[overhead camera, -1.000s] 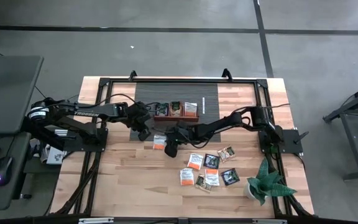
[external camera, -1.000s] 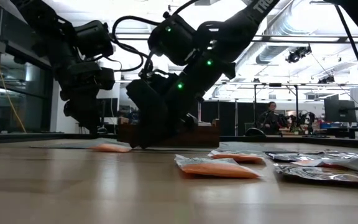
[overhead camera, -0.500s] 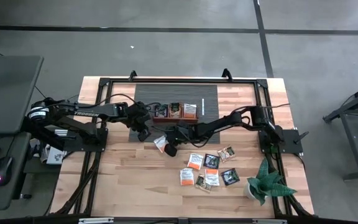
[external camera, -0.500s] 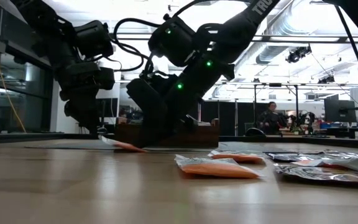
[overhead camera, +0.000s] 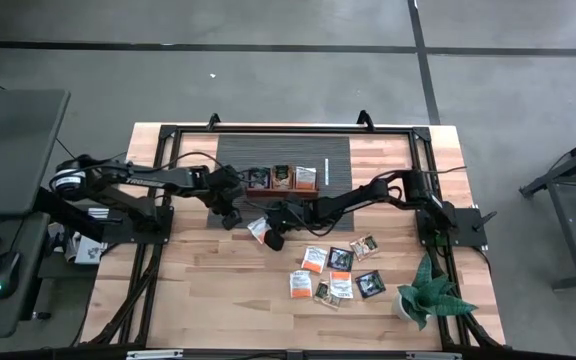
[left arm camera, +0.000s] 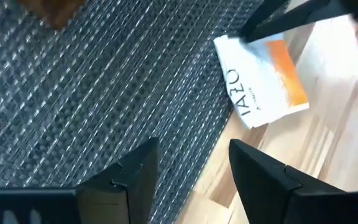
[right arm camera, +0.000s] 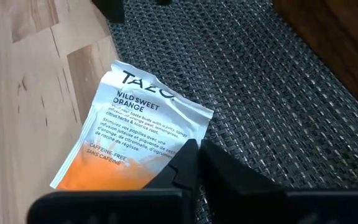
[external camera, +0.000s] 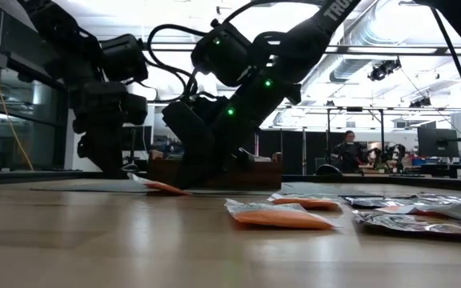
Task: Pick & Place Tea
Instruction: Put the orange tea bag into the right section of the wooden organizer
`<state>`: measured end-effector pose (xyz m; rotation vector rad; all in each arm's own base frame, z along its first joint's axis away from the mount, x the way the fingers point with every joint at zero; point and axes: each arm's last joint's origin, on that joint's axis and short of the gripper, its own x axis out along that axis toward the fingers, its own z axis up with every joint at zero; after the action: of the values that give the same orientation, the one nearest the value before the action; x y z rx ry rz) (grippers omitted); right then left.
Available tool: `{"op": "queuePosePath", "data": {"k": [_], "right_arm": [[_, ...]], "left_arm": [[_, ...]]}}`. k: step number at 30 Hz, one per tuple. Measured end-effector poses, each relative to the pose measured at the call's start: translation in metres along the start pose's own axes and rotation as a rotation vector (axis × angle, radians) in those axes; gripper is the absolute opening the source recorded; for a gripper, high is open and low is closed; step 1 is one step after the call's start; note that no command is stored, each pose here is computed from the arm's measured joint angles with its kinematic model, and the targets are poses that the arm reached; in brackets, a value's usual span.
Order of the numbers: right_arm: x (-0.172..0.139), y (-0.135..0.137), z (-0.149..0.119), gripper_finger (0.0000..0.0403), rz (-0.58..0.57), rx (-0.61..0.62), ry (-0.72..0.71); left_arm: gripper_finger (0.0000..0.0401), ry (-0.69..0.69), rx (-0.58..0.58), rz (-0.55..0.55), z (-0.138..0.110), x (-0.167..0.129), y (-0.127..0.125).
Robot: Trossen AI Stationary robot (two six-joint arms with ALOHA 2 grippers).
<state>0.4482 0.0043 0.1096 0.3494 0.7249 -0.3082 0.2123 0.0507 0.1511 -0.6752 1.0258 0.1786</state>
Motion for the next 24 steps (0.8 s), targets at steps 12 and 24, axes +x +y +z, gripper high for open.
{"op": "queuePosePath", "data": {"k": [12, 24], "right_arm": [[0.000, 0.000, 0.000, 0.0007, -0.009, -0.008, -0.003], [0.000, -0.001, 0.001, 0.0007, -0.021, -0.007, -0.013]], "left_arm": [[0.0193, 0.077, -0.128, -0.144, 0.004, 0.022, 0.001], [0.0193, 0.040, -0.236, -0.137, 0.008, 0.022, 0.000]]}}
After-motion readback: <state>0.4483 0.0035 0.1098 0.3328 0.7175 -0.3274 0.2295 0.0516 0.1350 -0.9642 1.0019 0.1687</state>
